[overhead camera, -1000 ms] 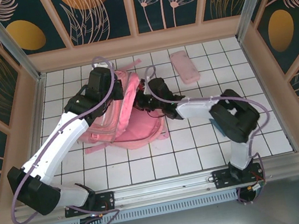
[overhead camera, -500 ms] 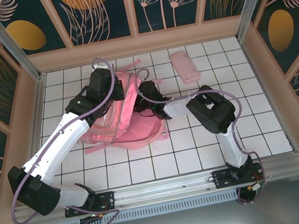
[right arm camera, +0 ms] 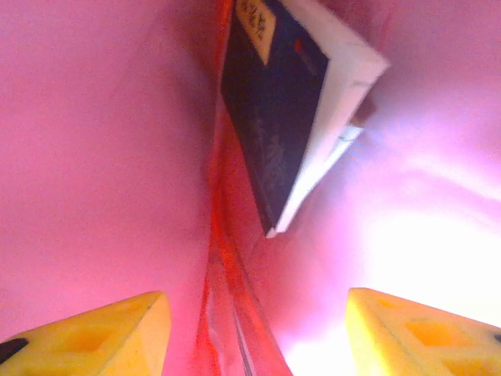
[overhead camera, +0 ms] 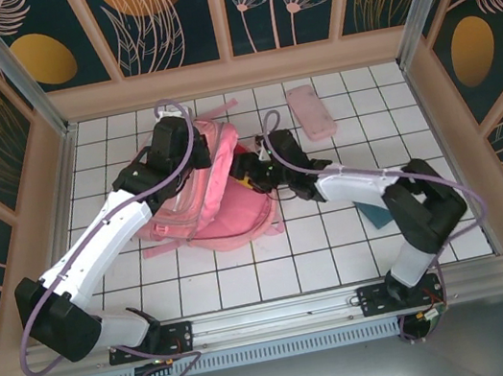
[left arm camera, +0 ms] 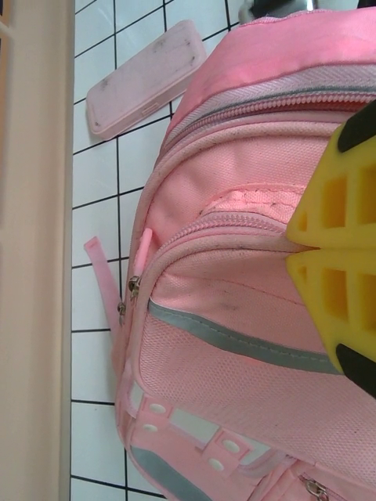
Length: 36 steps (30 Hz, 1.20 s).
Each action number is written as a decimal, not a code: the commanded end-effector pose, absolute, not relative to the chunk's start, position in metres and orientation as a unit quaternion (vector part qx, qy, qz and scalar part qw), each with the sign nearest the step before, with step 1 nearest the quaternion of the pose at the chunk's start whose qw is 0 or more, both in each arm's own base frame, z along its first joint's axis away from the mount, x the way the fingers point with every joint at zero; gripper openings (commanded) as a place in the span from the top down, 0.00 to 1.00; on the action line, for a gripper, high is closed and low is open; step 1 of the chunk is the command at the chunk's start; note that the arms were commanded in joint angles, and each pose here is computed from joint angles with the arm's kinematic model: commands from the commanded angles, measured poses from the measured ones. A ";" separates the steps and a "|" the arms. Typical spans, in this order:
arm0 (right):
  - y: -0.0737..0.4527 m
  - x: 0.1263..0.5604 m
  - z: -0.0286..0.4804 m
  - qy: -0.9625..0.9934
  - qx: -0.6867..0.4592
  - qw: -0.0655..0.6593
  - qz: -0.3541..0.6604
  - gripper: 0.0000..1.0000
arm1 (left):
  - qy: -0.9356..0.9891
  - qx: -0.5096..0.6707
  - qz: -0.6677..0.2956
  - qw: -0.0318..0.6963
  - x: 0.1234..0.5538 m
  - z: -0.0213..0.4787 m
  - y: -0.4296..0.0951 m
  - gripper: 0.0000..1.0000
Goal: Pack the student bag
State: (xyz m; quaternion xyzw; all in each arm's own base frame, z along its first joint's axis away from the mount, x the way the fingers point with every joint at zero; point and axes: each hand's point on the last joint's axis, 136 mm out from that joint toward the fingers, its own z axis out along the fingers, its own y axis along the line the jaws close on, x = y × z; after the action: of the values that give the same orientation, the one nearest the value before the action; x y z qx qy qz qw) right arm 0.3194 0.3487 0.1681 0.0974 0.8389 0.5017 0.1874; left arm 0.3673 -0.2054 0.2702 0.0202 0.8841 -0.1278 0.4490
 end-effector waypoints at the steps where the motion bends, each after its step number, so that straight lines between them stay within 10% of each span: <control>1: 0.296 0.318 0.155 0.873 0.118 0.218 0.421 0.39 | 0.855 0.006 -0.180 0.487 0.380 0.297 -0.222 0.96; 8: 0.209 0.324 0.147 0.874 0.173 0.274 0.362 0.34 | 0.882 0.010 -0.208 0.422 0.387 0.252 -0.248 0.82; 16: 0.217 0.311 0.173 0.863 0.125 0.297 0.389 0.32 | 0.886 0.012 -0.258 0.385 0.417 0.233 -0.292 0.93; 29: 0.285 0.282 0.131 0.914 0.066 0.221 0.335 0.40 | 0.903 -0.042 -0.170 0.391 0.396 0.221 -0.227 0.48; 36: 0.307 0.290 0.104 0.931 0.033 0.181 0.314 0.52 | 0.914 -0.045 -0.148 0.375 0.372 0.209 -0.208 0.41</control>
State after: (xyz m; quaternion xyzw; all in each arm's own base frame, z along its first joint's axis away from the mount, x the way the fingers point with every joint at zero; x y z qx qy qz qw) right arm 0.2860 0.2992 0.1013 0.0508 0.9282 0.3194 0.1838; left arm 0.3818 -0.2195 0.2176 -0.0391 0.9063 -0.1690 0.3855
